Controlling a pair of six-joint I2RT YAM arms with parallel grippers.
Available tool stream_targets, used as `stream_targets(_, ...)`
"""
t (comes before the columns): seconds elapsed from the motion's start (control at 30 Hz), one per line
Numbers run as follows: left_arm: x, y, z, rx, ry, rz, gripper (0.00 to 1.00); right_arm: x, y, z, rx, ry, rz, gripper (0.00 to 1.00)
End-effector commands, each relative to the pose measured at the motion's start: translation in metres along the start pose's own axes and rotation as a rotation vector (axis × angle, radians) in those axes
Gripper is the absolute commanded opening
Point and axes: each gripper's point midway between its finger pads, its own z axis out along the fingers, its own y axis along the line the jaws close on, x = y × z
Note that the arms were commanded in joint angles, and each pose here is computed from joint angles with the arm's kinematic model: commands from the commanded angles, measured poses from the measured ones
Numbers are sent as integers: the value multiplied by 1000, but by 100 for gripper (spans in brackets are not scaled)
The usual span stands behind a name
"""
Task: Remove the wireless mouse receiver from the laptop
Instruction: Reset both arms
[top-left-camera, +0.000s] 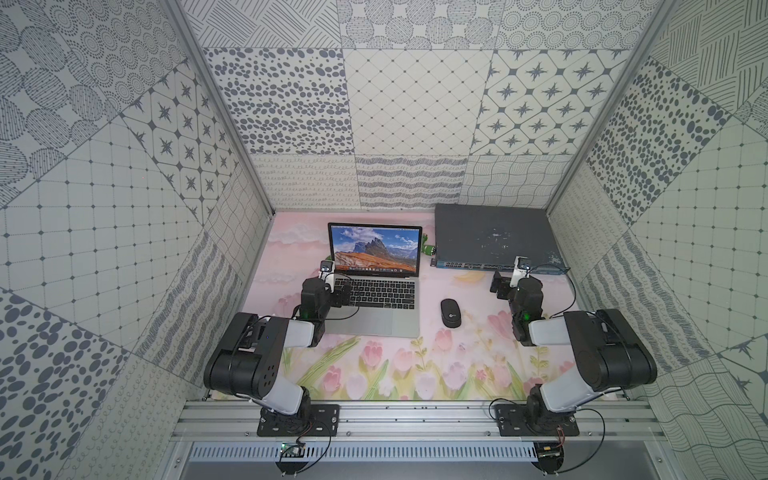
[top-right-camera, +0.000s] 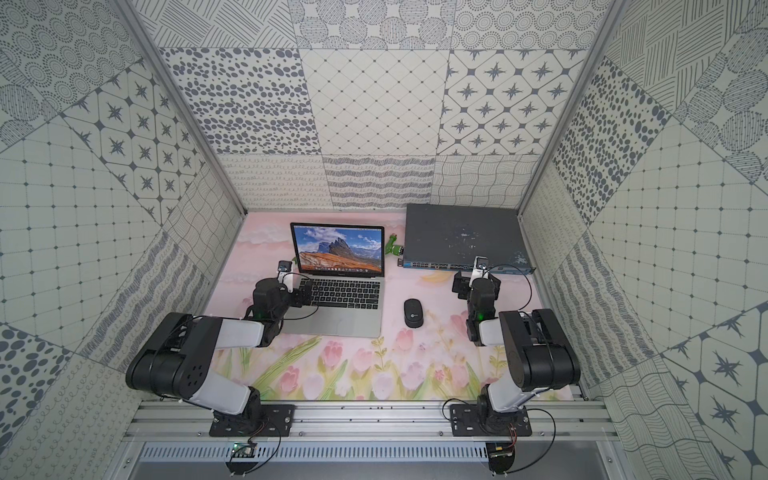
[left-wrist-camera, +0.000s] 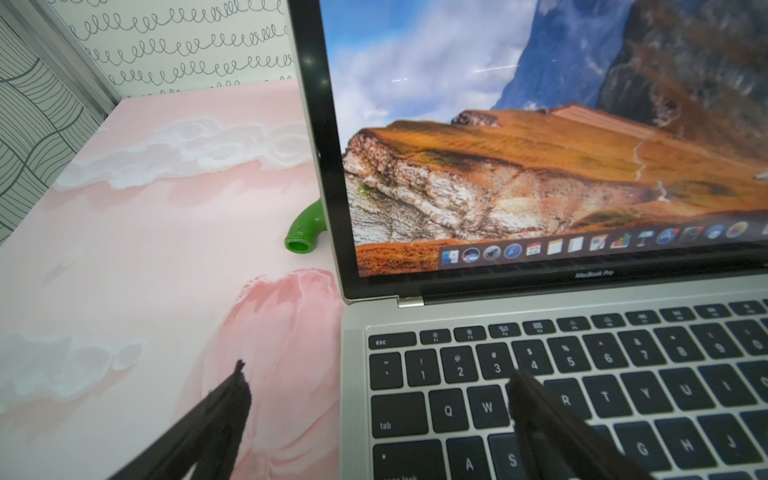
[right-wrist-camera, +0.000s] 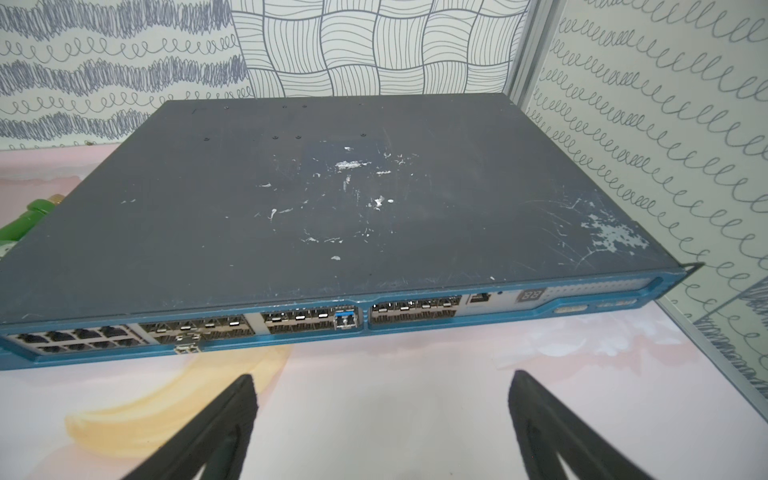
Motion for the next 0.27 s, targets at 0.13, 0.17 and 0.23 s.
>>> stream_targets(0.13, -17, -2, 1, 24, -62, 6, 99, -17, 1, 2, -7, -57, 26, 97)
stream_targets(0.17, -16, -2, 1, 23, -61, 6, 99, -17, 1, 1, -8, -57, 26, 97)
stream_targets(0.23, -17, -2, 1, 24, -62, 6, 99, -17, 1, 1, -9, -58, 27, 97)
